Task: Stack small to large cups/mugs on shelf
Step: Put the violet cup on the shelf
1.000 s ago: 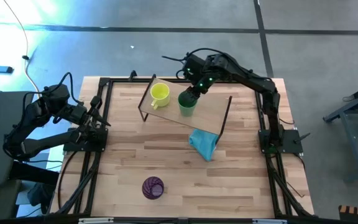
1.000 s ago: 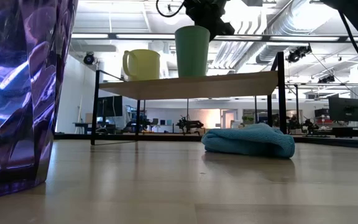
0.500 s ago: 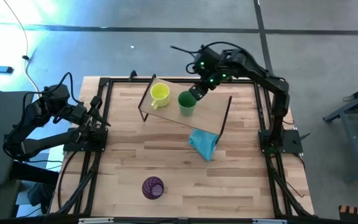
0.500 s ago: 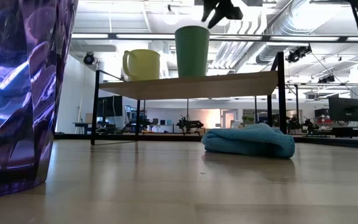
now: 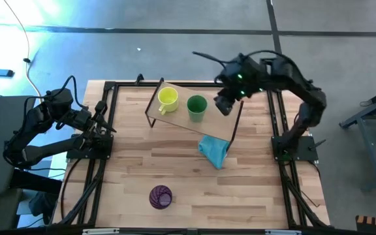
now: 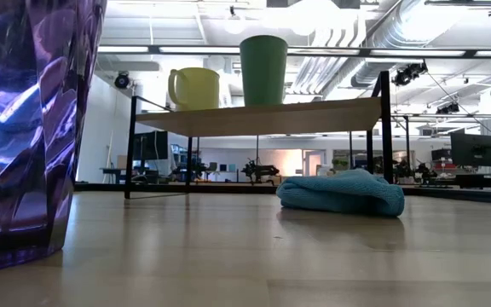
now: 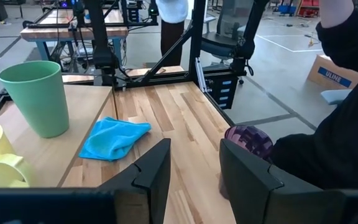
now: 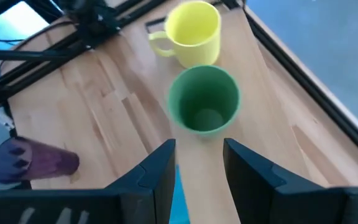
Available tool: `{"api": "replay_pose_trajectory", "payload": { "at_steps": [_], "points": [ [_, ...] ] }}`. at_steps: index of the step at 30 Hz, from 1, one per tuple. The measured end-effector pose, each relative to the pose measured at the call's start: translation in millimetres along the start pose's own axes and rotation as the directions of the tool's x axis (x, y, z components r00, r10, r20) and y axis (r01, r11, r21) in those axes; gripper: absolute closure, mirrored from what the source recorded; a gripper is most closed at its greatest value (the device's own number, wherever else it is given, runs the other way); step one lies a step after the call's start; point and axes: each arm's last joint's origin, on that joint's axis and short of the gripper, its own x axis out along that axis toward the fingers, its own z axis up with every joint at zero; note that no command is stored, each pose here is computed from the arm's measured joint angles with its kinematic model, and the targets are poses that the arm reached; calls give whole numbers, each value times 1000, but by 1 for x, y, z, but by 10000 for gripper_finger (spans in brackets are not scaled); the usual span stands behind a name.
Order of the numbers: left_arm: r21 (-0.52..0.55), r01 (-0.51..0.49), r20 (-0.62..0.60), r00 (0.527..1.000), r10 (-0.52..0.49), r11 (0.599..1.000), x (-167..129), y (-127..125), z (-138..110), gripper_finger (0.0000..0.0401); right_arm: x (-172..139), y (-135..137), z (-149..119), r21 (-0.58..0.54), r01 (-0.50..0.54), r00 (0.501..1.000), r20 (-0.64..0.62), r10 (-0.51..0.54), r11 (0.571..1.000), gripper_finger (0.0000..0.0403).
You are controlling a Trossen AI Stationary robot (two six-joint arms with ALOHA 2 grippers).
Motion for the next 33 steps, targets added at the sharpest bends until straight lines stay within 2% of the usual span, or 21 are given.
{"api": "replay_pose_trajectory", "payload": {
  "at_steps": [8, 18, 26, 33],
  "points": [
    [-17, 0, 0, 1000, 0, 1000, 0, 0, 0, 274, -28, 52, -31, -145, -11, 996, 87, 24, 989, 277],
    [-52, 6, 1, 1000, -6, 999, 0, 0, 0, 274, -26, 120, -74, -298, -33, 987, 142, 78, 954, 277],
    [-85, 32, -6, 999, -33, 996, 0, -1, -1, 274, -1, 166, -121, -397, -18, 978, 186, 99, 918, 277],
    [-93, 33, -14, 999, -34, 995, 0, -1, -3, 274, 38, 186, -154, -379, 17, 970, 232, 77, 925, 277]
  ]
}}
